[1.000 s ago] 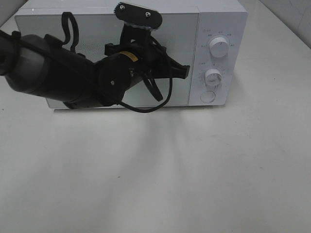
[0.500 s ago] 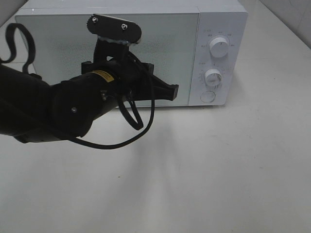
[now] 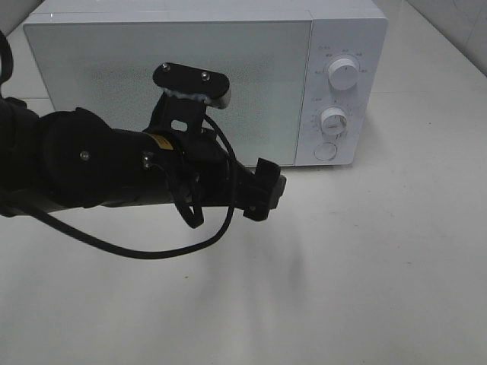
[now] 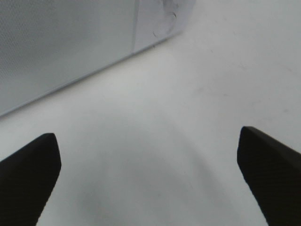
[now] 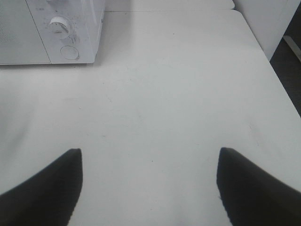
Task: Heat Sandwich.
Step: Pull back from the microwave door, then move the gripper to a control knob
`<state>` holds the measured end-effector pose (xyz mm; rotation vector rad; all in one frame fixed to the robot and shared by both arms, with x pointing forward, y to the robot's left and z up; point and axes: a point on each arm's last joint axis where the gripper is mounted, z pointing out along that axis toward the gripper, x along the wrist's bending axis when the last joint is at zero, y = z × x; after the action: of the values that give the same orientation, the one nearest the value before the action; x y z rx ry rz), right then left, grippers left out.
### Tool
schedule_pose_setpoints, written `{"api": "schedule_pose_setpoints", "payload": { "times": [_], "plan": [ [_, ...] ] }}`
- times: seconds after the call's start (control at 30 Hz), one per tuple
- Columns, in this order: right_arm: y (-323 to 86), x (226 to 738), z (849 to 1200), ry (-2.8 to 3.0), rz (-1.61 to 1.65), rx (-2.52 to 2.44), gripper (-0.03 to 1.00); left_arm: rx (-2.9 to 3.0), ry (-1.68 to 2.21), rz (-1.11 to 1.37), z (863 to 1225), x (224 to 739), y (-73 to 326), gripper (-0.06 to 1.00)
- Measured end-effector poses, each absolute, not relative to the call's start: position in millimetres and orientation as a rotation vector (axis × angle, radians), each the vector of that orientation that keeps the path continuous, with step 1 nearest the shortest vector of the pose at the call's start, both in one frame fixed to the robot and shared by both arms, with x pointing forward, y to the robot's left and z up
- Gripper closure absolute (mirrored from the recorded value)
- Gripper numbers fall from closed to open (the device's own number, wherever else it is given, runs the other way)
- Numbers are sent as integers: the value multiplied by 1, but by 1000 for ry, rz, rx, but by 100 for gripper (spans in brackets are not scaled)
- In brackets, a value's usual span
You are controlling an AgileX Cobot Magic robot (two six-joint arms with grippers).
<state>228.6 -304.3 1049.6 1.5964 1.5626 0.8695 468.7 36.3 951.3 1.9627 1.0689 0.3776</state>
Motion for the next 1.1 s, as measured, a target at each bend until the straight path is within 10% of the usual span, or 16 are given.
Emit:
{"api": "schedule_pose_setpoints", "payload": {
  "times": [0.57,1.1],
  "plan": [
    [-304,229,1050,1563,869,1596,21,2167,1262,-8,997,473,128,-2],
    [-304,229,1050,1563,869,1596,21,2074,1754,208,1042,461,250,-2]
  ]
}}
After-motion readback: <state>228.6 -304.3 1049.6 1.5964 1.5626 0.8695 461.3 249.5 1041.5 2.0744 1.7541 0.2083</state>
